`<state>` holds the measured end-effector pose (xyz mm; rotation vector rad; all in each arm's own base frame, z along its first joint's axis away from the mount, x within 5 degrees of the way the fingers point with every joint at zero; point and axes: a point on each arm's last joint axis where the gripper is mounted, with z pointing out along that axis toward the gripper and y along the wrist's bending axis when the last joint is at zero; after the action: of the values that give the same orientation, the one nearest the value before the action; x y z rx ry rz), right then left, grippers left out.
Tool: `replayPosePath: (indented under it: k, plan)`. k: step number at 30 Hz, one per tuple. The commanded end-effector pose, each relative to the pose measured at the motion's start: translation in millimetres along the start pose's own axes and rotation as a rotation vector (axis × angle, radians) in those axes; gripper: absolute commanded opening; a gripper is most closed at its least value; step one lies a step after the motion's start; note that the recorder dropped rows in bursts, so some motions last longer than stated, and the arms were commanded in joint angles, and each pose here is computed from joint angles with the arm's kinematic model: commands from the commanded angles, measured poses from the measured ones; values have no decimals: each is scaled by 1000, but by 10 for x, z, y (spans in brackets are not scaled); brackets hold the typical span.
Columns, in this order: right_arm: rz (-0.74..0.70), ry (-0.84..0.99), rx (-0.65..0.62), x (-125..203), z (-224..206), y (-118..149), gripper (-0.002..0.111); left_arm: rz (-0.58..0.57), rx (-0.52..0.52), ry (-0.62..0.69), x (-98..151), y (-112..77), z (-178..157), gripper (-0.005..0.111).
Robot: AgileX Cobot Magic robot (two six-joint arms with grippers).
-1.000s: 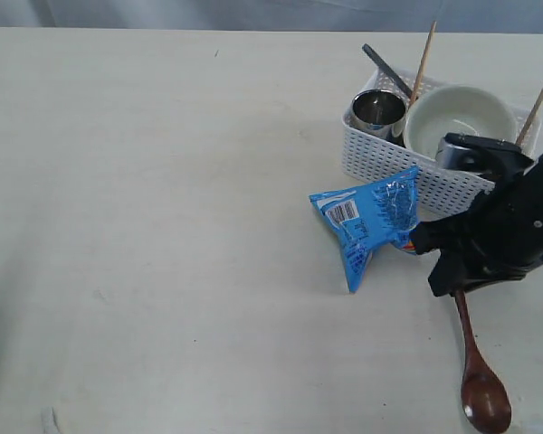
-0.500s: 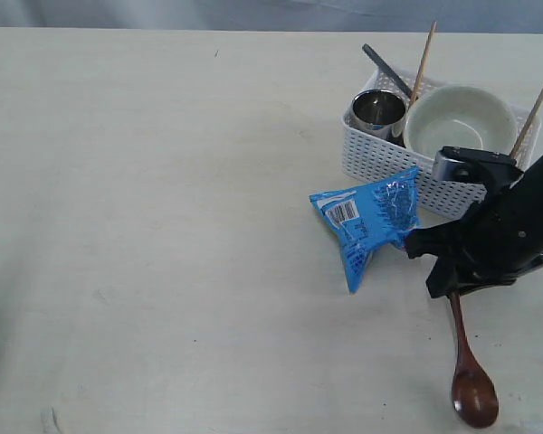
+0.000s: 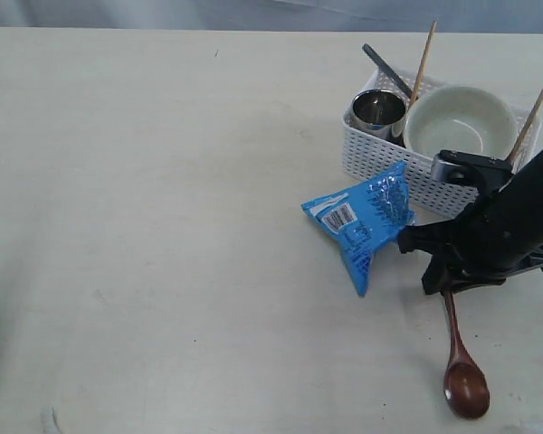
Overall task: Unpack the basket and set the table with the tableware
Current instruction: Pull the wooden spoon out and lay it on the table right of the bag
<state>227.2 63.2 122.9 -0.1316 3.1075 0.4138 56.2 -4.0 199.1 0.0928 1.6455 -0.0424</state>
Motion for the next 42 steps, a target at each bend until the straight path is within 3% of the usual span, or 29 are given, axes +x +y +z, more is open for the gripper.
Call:
replayPosePath:
  k: [1, 29, 36, 42]
  plan:
    - [36, -37, -6, -36, 7, -13, 0, -8, -3, 0, 9, 1, -1, 0]
    - [76, -81, 11, -93, 52, -41, 0, -8, -3, 0, 9, 1, -1, 0]
    - [94, -91, 13, -102, 51, -44, 28, -8, -3, 0, 9, 1, -1, 0]
    - [95, -95, 14, -105, 51, -45, 29, -8, -3, 0, 9, 1, -1, 0]
